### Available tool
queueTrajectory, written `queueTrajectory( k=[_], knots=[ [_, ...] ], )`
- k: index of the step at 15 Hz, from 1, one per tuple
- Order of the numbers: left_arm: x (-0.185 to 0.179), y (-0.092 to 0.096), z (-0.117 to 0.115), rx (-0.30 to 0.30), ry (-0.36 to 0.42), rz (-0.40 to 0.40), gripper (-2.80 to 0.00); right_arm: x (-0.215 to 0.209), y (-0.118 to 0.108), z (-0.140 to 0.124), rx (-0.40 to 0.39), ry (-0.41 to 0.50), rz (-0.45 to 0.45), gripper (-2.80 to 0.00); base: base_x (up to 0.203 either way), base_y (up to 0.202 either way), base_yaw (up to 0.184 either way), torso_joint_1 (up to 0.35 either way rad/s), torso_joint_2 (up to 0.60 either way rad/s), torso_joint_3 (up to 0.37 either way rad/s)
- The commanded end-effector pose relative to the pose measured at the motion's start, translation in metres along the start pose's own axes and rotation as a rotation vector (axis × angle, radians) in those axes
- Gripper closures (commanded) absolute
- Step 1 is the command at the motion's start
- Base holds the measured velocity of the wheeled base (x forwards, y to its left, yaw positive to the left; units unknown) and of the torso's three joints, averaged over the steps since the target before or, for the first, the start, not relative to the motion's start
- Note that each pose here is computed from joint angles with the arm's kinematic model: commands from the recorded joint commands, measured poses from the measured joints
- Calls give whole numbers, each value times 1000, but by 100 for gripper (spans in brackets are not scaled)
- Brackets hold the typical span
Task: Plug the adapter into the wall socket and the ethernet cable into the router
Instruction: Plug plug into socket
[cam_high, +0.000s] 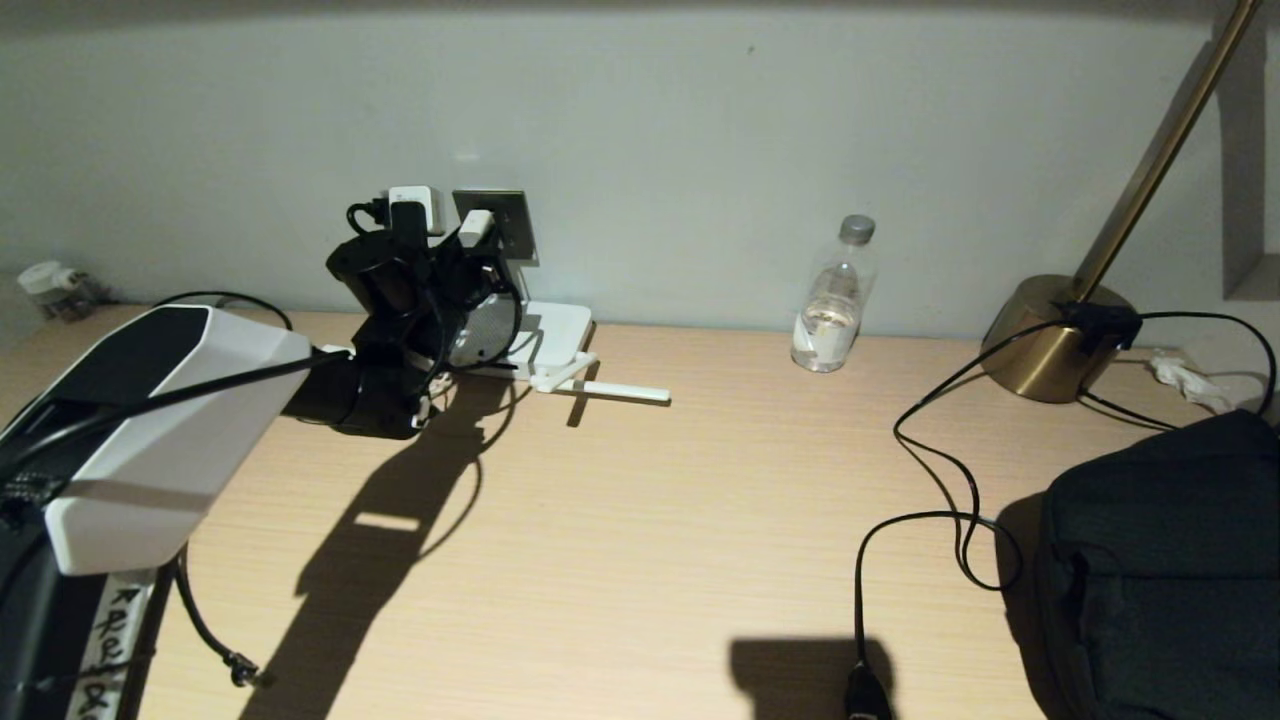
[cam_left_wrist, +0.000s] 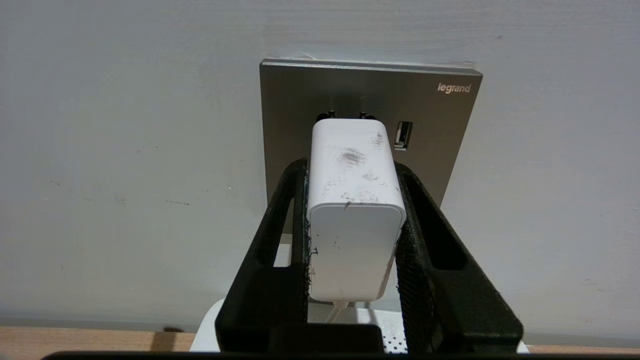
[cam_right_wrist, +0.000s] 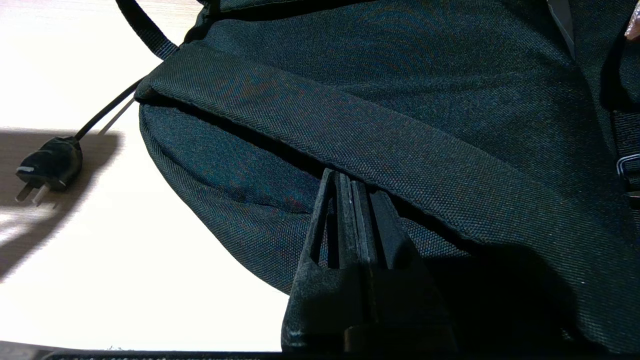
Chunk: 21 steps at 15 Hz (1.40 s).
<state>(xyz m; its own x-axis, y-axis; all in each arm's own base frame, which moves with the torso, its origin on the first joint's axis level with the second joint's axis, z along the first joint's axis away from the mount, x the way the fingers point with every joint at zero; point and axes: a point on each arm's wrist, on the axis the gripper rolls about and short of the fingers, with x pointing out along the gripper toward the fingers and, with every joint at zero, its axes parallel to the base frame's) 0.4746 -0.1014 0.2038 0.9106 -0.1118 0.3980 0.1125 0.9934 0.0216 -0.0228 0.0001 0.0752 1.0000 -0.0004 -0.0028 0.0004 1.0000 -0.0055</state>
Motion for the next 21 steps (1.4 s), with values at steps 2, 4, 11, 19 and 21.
queueTrajectory(
  k=[2, 4, 11, 19, 21],
  knots=[
    [0, -1, 0, -2, -6, -2, 0, 0, 0, 0, -1, 2, 2, 0, 0, 0, 0, 0, 0, 0],
    [0, -1, 0, 0, -5, -2, 0, 0, 0, 0, -1, 2, 0, 0, 0, 0, 0, 0, 0, 0],
    [0, -1, 7, 0, -7, -17, 0, 0, 0, 0, -1, 3, 0, 0, 0, 0, 0, 0, 0, 0],
    [0, -1, 11, 2, 21, -40, 0, 0, 0, 0, -1, 2, 0, 0, 0, 0, 0, 0, 0, 0],
    [0, -1, 12, 2, 24, -43, 0, 0, 0, 0, -1, 2, 0, 0, 0, 0, 0, 0, 0, 0]
  ],
)
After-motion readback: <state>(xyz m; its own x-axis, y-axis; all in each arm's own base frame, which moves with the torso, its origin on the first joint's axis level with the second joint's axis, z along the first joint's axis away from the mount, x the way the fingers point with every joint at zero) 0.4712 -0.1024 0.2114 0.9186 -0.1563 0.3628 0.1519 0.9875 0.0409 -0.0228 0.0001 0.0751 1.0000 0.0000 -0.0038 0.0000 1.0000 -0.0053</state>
